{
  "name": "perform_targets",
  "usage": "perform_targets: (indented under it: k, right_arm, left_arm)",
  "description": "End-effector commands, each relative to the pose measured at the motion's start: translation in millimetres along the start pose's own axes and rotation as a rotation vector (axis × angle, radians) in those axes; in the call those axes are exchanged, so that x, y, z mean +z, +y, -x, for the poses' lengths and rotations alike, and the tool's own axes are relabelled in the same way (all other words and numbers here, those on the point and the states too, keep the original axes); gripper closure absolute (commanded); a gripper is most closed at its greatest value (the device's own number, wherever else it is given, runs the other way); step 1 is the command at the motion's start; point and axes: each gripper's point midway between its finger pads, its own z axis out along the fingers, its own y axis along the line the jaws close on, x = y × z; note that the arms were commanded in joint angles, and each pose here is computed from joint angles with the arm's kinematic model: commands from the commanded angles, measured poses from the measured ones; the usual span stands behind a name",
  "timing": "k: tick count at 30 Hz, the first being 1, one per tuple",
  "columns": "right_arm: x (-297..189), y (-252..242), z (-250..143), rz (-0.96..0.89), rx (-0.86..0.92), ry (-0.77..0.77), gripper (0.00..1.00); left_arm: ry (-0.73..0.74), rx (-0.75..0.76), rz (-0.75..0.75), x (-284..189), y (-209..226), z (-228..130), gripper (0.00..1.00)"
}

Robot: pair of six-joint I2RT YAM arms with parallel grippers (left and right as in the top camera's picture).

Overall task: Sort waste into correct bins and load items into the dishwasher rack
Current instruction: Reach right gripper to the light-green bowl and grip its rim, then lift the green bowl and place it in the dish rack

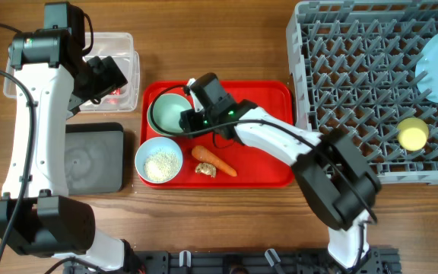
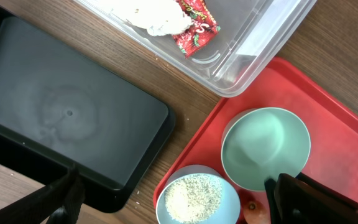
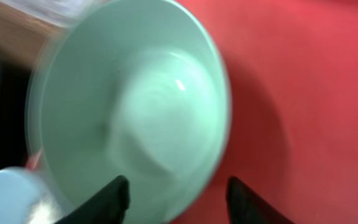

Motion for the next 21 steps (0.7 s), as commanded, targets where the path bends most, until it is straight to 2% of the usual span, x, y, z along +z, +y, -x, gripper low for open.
perform_targets:
  k: [1, 5, 7, 10, 16, 21]
  right_arm:
    - [6, -15, 6, -0.054, 0.094, -0.034, 0.69]
    - [1, -30, 15, -0.131, 0.114, -0.075, 0.83]
    - [-5, -38, 20, -0.159, 0.124, -0.091, 0.85]
    - [-31, -58, 39, -0.232, 0.120, -0.148, 0.93]
    - [-114, -86, 78, -0.357, 0.071, -0.280, 0.96]
    - [-223, -120, 98, -0.525, 0.011, -0.405, 0.96]
  left_arm:
    - [-0.010, -0.007, -0.015, -5, -2, 1, 0.00]
    - [-0.010, -0.007, -0.015, -5, -2, 1, 0.00]
    - [-0.010, -0.007, -0.015, -5, -2, 1, 0.00]
    - [-0.010, -0.007, -0.015, -5, -2, 1, 0.00]
    - [-0.010, -0.007, -0.015, -5, -2, 1, 0.00]
    - [-0.010, -0.007, -0.016, -5, -2, 1, 0.00]
